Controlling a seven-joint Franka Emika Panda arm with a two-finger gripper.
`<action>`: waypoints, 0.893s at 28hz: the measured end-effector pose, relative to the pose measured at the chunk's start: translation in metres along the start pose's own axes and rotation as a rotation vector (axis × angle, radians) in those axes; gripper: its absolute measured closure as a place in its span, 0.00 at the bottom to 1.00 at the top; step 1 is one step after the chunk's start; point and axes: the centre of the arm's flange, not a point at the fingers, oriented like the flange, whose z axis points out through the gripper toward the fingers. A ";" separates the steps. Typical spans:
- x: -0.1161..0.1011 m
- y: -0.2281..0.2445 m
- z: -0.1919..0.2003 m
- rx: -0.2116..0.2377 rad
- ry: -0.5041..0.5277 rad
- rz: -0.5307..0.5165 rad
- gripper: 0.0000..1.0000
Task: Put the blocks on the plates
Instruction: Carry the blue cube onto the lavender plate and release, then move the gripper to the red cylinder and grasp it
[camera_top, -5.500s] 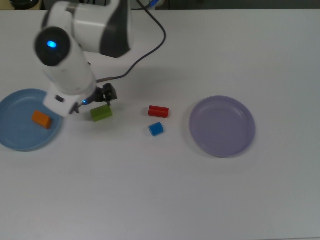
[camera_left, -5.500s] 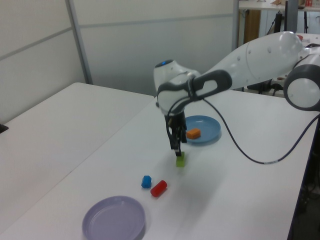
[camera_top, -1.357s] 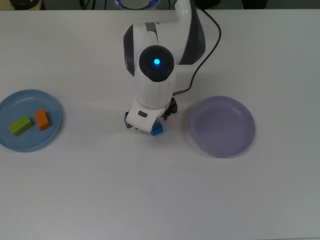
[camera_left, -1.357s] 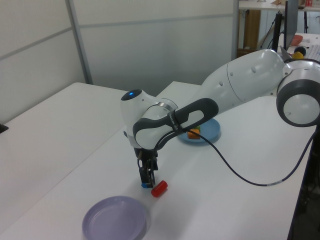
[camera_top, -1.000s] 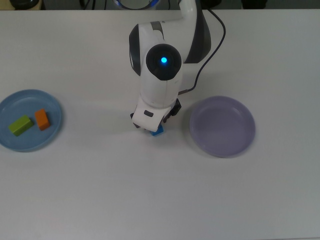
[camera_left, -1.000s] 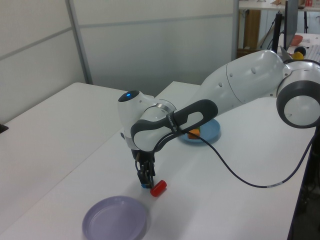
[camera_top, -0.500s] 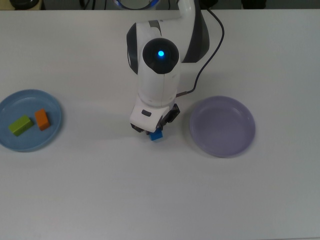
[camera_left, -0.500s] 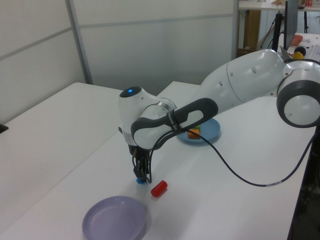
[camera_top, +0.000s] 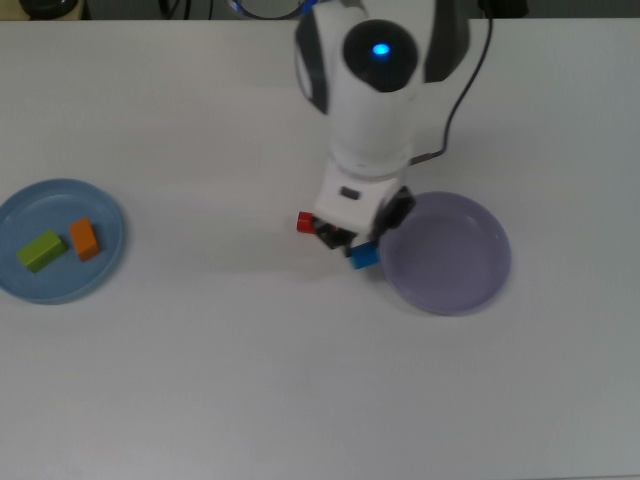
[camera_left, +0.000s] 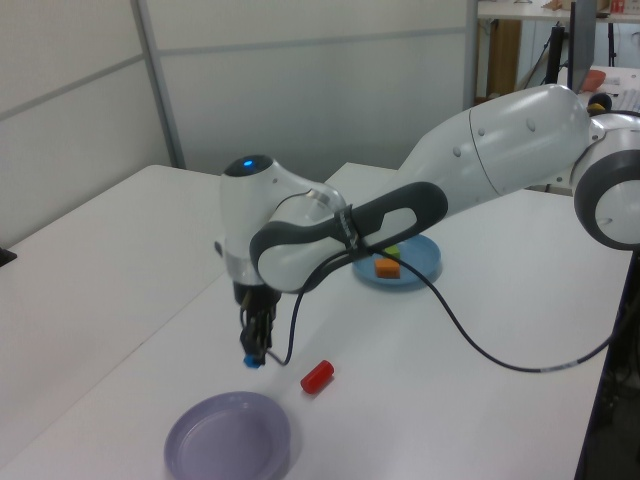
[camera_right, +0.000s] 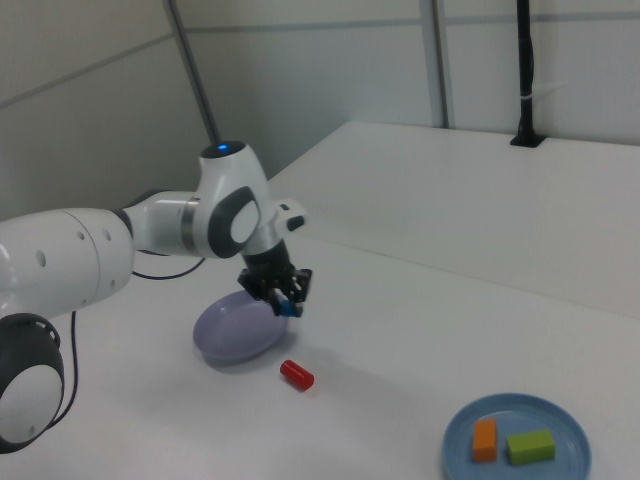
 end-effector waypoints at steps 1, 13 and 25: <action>0.001 -0.010 0.001 -0.002 -0.001 -0.010 0.61; 0.003 -0.077 0.034 -0.068 -0.048 -0.053 0.61; 0.004 -0.081 0.039 -0.073 -0.051 -0.002 0.36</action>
